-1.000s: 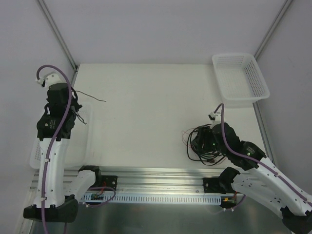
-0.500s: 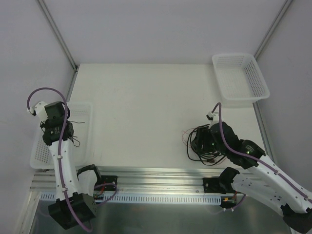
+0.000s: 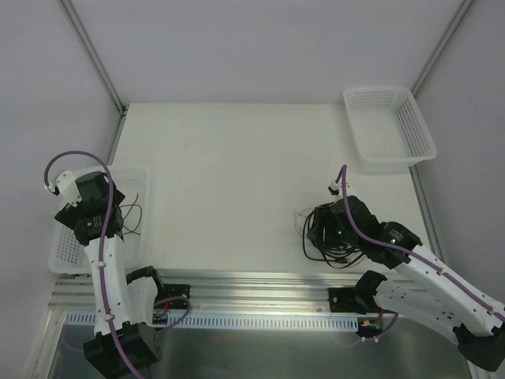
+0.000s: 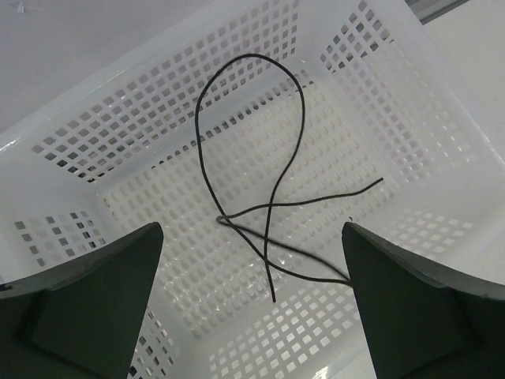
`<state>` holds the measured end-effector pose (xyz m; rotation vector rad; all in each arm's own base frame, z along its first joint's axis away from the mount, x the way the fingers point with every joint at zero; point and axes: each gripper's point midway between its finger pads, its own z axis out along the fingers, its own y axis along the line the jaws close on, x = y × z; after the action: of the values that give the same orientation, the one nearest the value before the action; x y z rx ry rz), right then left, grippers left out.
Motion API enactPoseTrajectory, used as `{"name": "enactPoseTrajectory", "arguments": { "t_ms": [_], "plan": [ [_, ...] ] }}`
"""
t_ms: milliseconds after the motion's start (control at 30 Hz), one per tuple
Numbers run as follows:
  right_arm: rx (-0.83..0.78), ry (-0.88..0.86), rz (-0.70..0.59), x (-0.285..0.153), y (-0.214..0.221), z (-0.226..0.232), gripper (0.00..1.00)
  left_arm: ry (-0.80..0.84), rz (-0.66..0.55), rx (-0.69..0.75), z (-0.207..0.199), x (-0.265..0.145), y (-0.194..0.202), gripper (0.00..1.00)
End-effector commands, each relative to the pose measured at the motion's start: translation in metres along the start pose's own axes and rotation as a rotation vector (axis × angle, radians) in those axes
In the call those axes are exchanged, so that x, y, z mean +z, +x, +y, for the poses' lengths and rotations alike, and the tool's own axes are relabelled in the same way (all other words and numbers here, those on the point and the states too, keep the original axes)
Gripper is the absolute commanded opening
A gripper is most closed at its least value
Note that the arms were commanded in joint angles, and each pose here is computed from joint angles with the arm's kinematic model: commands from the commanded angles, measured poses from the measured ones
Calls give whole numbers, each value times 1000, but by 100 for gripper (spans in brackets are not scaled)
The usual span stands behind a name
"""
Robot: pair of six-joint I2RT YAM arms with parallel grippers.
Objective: Untangle the cables
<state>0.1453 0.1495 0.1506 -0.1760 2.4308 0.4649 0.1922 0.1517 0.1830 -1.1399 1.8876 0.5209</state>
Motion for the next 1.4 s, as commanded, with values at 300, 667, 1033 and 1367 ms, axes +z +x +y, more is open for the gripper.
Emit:
{"name": "enactPoseTrajectory", "arguments": {
  "t_ms": [300,667,1033,1367],
  "plan": [
    [-9,184,-80,-13,-24,-28,64,488,-29,77,-74,-59,-20,99],
    [44,345,-105,-5,-23,-63,62,962,317,239,-151,-120,63,99],
    [183,445,-18,29,-2,-93,61,952,560,652,-180,-165,211,99],
    [255,363,-15,68,-4,-92,57,1003,625,566,-180,-189,249,99]
  ]
}}
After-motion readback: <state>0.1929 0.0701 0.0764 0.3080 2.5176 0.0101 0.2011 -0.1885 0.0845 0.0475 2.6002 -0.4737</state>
